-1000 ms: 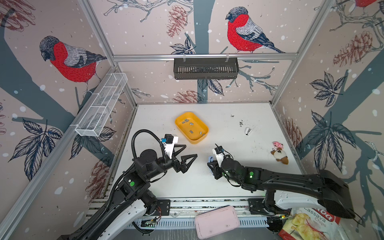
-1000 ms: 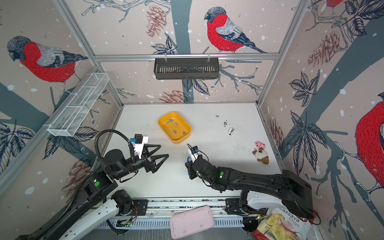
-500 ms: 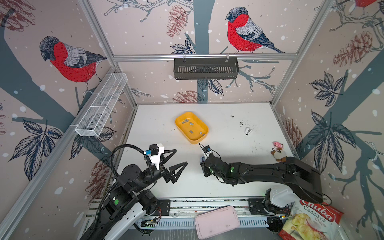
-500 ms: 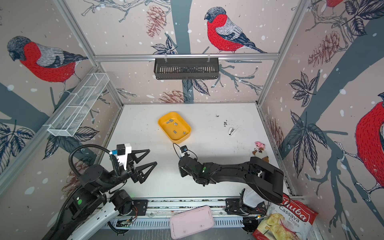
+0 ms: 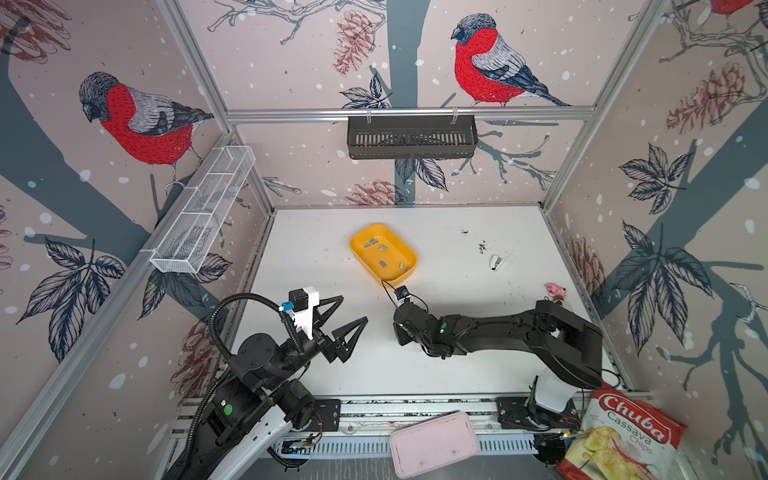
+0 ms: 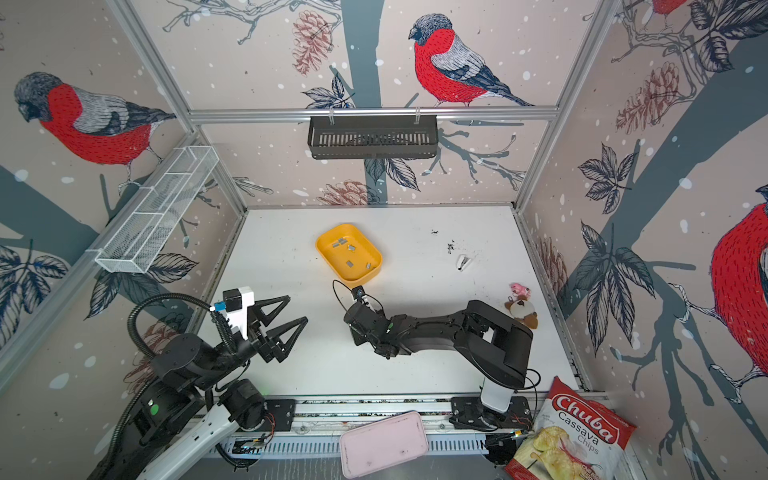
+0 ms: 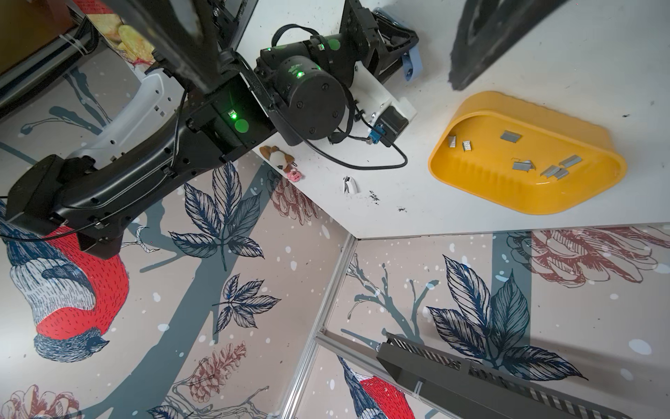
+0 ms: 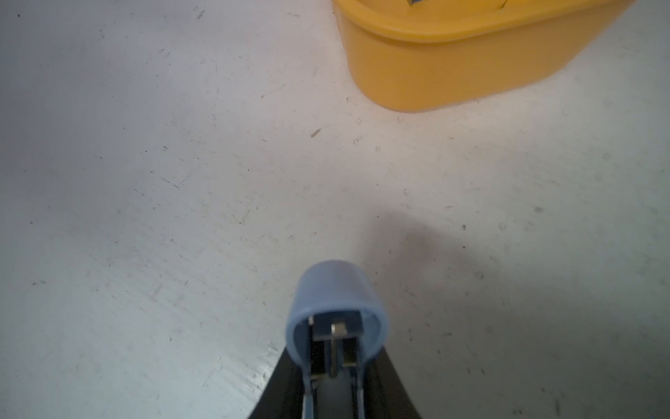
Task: Load the staples into the stapler
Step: 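Lower the opened light-blue stapler onto the table with the right gripper and release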
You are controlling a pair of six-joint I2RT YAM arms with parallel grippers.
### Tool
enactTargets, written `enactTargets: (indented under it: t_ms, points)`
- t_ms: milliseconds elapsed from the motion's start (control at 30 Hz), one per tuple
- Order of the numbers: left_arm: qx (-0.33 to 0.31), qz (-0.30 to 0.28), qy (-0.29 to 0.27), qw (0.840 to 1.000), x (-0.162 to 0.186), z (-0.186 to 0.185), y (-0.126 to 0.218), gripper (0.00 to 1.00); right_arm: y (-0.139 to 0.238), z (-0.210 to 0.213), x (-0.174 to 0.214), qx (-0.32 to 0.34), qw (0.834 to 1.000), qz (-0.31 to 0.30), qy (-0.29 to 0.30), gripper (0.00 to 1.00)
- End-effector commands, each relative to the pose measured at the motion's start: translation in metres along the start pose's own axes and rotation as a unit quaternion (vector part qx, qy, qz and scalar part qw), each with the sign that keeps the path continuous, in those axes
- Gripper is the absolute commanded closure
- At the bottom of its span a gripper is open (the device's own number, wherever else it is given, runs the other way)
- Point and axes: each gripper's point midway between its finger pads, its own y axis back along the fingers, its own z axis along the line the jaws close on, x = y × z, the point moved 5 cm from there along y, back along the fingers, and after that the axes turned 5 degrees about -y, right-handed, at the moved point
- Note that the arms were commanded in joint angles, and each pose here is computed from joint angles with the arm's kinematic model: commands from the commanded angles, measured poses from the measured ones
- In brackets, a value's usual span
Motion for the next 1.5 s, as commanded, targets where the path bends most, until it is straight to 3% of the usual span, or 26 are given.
enactTargets:
  t_ms: [0,400,867,1067,1200,1300,1467]
  points:
    - [-0.009,0.003,0.001,1.0,0.001,0.003,-0.003,0.02,-0.001,-0.002,-0.001,0.013,1.0,-0.005,0.003,0.83]
    - [-0.02,0.004,0.004,1.0,0.002,0.008,-0.006,0.02,-0.011,-0.002,0.002,0.032,0.999,0.003,0.024,0.8]
    - [-0.024,0.012,0.005,1.0,0.004,0.01,-0.009,0.02,-0.013,0.001,0.005,0.028,0.999,0.003,0.024,0.65]
    - [-0.019,0.023,0.003,1.0,0.006,0.01,-0.013,0.02,0.003,0.005,-0.007,0.011,1.0,-0.015,0.014,0.58]
    - [-0.037,0.031,0.01,0.999,0.009,0.016,-0.018,0.02,0.02,0.005,-0.012,-0.007,1.0,-0.025,0.001,0.46]
    - [-0.039,0.05,0.018,0.998,0.017,0.019,-0.027,0.02,0.032,0.0,-0.011,-0.014,0.999,-0.042,0.0,0.44]
    - [0.015,0.081,0.021,0.996,0.023,0.008,-0.036,0.03,0.053,-0.027,-0.01,-0.017,0.995,-0.089,-0.032,0.43]
